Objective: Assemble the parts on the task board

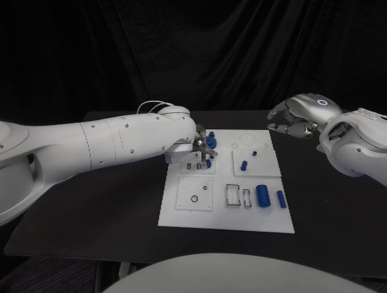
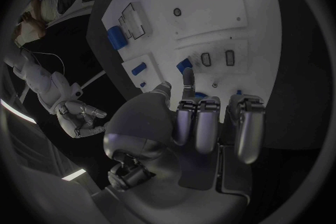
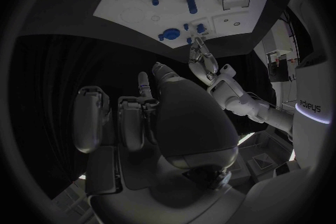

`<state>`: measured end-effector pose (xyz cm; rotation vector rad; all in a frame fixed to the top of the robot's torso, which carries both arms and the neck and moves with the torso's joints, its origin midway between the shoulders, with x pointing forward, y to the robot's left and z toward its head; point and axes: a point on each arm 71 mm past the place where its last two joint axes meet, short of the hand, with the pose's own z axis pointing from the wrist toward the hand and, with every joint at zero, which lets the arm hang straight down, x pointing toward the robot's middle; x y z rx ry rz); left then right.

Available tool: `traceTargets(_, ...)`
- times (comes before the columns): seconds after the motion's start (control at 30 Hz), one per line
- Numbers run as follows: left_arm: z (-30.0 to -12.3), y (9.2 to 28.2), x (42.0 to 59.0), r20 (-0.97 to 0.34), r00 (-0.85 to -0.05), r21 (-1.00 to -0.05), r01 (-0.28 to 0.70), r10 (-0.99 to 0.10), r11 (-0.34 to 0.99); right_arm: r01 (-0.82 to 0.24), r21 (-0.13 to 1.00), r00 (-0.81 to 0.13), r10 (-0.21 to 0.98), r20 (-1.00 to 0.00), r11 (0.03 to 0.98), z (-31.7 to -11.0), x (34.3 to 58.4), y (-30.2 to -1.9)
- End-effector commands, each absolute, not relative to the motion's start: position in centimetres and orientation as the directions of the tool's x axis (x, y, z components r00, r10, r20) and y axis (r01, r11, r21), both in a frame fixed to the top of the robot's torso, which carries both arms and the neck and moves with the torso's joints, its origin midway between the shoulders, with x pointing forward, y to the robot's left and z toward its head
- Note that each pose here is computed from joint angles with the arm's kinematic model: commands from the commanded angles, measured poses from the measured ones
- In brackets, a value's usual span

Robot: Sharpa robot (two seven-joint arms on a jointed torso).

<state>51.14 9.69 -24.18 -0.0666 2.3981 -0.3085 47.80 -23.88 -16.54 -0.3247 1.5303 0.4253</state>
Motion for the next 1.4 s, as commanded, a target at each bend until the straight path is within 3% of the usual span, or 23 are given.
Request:
traceTargets(0.03,-24.3,9.5,51.1,-0.661,-0.734,-0.259,0.026,-0.157,0.966,-0.444,0.059,-0.003,0.064,-0.998,0.894,-16.4,47.8,-24.1)
traceTargets(1.4,-25.4,9.0,50.9,-0.652,-0.74,-0.282,0.033,-0.166,0.959,-0.436,0.057,-0.008,0.059,-0.998,0.898,-16.5,47.9,-24.3)
